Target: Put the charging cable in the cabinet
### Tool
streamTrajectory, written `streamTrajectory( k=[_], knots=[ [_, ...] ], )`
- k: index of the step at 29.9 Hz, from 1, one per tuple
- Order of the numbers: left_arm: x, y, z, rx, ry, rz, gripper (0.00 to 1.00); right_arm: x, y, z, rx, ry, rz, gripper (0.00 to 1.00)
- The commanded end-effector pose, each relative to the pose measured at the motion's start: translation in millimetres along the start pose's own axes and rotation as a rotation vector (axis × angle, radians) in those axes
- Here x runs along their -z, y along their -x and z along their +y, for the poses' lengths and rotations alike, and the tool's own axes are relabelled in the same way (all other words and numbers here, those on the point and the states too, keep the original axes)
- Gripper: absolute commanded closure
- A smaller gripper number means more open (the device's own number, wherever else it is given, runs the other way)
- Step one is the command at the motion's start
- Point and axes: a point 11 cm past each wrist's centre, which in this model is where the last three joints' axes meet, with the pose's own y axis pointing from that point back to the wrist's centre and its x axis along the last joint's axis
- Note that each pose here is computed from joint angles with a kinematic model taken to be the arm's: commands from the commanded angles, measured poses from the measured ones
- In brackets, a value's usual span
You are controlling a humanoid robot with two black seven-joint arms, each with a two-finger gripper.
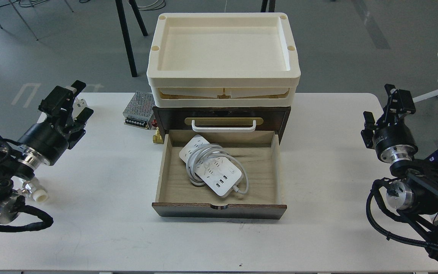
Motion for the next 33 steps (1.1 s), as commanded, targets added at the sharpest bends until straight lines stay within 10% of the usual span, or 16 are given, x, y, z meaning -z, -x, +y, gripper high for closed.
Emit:
streamTrajectory(
  k=[1,13,33],
  knots=[
    [3,-30,-3,-0.118,-0.005,0.078,0.01,0,2,0,0.011,0.0,0.005,0.01],
    [23,-40,-67,-0.097,0.046,0.233,0.01,0,2,-1,0.01,-0.001,0.011,0.01],
    [53,-36,-75,-0.134,0.084,0.483,0.0,0,8,-2,0.011,-0.006,-0.018,0.01]
  ],
)
